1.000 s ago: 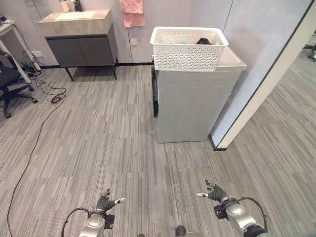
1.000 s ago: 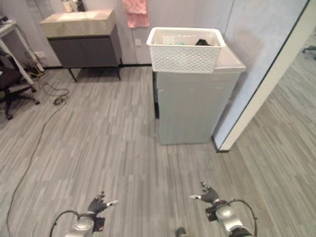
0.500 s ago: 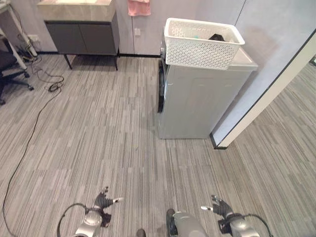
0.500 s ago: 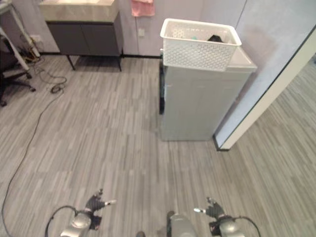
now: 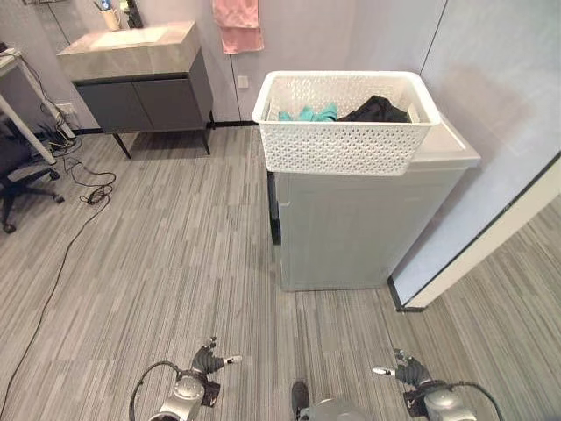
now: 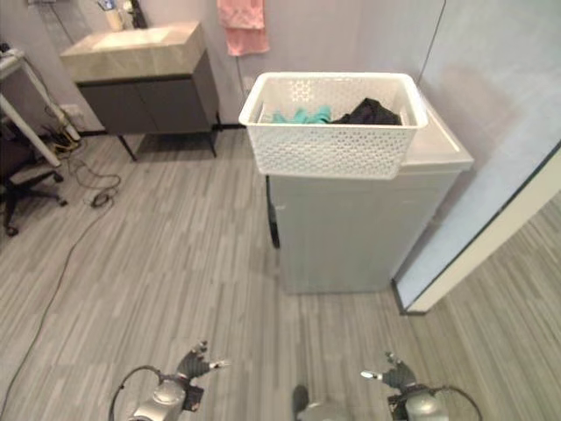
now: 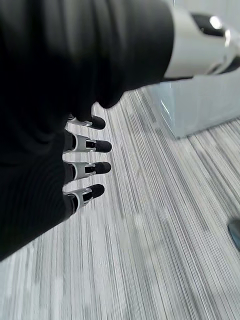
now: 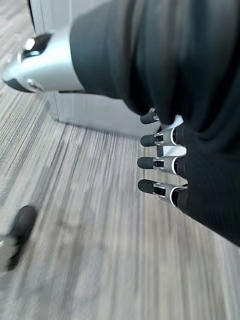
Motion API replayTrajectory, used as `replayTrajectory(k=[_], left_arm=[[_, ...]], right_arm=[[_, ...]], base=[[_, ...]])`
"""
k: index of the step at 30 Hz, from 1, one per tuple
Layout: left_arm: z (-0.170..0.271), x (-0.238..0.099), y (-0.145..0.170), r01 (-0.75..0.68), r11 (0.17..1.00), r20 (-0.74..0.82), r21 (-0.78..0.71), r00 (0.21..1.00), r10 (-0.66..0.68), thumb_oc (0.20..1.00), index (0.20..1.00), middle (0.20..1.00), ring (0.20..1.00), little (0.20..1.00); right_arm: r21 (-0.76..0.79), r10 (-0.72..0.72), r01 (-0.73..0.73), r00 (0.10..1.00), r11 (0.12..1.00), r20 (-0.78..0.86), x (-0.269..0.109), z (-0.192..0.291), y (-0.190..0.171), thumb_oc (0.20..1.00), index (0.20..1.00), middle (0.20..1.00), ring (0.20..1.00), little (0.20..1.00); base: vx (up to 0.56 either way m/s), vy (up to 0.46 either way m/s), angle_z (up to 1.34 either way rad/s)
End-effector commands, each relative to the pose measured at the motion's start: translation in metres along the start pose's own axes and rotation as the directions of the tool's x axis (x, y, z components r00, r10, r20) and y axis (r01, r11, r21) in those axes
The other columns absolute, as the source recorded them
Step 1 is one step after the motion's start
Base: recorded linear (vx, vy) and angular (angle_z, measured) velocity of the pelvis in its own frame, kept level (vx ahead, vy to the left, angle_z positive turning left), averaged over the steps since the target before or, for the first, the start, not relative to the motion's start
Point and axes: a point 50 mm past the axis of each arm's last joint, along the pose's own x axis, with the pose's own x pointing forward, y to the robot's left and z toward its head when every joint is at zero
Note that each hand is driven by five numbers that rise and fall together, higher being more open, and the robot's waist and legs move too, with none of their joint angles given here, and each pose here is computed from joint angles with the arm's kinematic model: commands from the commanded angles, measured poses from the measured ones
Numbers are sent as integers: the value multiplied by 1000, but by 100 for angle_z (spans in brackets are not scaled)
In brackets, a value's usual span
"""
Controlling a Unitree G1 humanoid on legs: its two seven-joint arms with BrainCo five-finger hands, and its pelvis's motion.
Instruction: Grab the laundry basket,head to the washer,open it,put in the laundry and shut it.
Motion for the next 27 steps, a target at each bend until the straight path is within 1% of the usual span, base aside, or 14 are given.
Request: replayTrajectory(k=[1,5,7,9,10,12,16,18,24,27], left_arm=[[29,8,16,-49,997,86,59,995,44,1000,1000,1000,1000,1000],[31,9,17,-58,996,87,67,995,52,1000,1000,1000,1000,1000],[22,8,22,-80,995,58,67,995,76,1000,1000,1000,1000,1000],[13,6,26,-95,994,28,55,995,94,1000,1000,1000,1000,1000],[13,6,26,-95,994,28,55,995,94,1000,1000,1000,1000,1000],[0,4,30,-120,992,-20,31,993,120,1000,1000,1000,1000,1000],[-12,1,31,-120,992,-60,38,991,122,1000,1000,1000,1000,1000],[-23,-2,33,-115,990,-97,82,988,122,1000,1000,1000,1000,1000],[-25,-4,41,-136,987,-97,89,985,145,1000,1000,1000,1000,1000],[-12,-2,48,-153,985,-37,80,987,156,1000,1000,1000,1000,1000]], right_arm=[[-93,-27,28,1000,995,12,0,2,-6,1000,1000,1000,1000,1000],[-152,-18,20,1000,988,18,0,4,-5,1000,1000,1000,1000,1000],[-221,16,-13,1000,975,14,0,3,3,1000,1000,1000,1000,1000],[-268,43,-37,999,963,17,0,3,9,1000,1000,1000,1000,1000],[-268,43,-37,999,963,17,0,3,9,1000,1000,1000,1000,1000],[-307,61,-60,998,950,-7,0,-3,14,1000,1000,1000,1000,1000],[-330,74,-79,997,941,-27,-1,-7,16,1000,1000,1000,1000,1000],[-337,74,-95,995,937,-72,-4,-20,19,1000,1000,1000,1000,1000],[-317,80,-112,991,942,-110,-4,-25,26,1000,1000,1000,1000,1000],[-290,61,-77,996,954,-65,-1,-14,23,1000,1000,1000,1000,1000]], base=[[317,-179,-16],[240,-13,4],[354,77,-16],[306,90,-51],[349,124,-104],[424,164,-108],[335,189,-72],[570,464,-71],[260,280,-13],[229,403,3]])
